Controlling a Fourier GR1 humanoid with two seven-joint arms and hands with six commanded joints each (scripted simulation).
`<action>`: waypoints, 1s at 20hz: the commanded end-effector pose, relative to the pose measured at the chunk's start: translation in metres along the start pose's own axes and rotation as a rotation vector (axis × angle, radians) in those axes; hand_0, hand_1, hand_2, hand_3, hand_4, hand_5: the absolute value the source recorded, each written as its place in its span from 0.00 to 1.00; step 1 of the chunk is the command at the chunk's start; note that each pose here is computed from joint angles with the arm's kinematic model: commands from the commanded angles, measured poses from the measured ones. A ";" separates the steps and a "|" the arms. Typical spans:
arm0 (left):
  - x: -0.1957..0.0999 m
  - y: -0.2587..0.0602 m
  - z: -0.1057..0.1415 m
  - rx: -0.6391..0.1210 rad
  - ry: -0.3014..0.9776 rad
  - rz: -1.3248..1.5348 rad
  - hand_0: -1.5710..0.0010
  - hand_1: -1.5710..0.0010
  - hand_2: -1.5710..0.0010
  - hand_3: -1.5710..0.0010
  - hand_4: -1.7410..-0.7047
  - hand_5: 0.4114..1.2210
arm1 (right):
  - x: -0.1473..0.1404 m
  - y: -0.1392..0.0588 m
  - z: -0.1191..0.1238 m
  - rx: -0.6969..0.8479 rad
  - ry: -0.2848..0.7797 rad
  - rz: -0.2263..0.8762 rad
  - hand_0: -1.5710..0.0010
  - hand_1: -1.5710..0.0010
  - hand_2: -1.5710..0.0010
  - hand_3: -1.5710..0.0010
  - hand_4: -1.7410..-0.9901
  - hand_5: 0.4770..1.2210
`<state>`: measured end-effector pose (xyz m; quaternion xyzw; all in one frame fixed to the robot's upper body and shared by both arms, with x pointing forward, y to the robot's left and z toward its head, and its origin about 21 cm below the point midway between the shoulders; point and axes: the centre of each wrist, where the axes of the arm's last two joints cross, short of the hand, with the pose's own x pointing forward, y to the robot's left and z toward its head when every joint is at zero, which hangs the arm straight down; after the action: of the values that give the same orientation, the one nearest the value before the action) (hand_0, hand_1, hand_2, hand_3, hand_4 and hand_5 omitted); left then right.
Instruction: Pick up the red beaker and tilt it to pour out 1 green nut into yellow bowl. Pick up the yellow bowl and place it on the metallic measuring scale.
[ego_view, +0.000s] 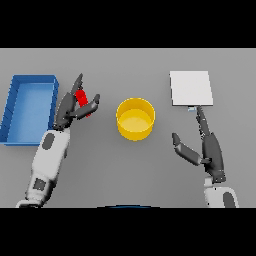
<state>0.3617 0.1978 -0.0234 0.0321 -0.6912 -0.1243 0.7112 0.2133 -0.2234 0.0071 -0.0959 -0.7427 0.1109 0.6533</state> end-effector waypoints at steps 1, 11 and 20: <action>0.000 -0.002 -0.003 0.004 -0.010 0.020 1.00 0.98 0.96 0.98 0.35 0.39 | 0.001 0.002 -0.002 0.004 -0.002 -0.003 1.00 1.00 1.00 1.00 0.64 0.22; 0.002 -0.017 -0.012 0.006 -0.009 -0.015 0.15 0.15 0.14 0.19 0.21 0.91 | -0.003 0.002 0.001 -0.010 0.015 -0.011 1.00 1.00 1.00 1.00 0.64 0.23; 0.031 -0.014 -0.017 0.088 -0.105 0.046 0.02 0.02 0.02 0.03 0.04 0.87 | 0.002 0.002 0.002 -0.014 -0.002 0.007 1.00 1.00 1.00 1.00 0.64 0.23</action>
<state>0.3777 0.1750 0.0034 0.0395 -0.7345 -0.0787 0.6729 0.2115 -0.2212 0.0079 -0.1029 -0.7430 0.1080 0.6524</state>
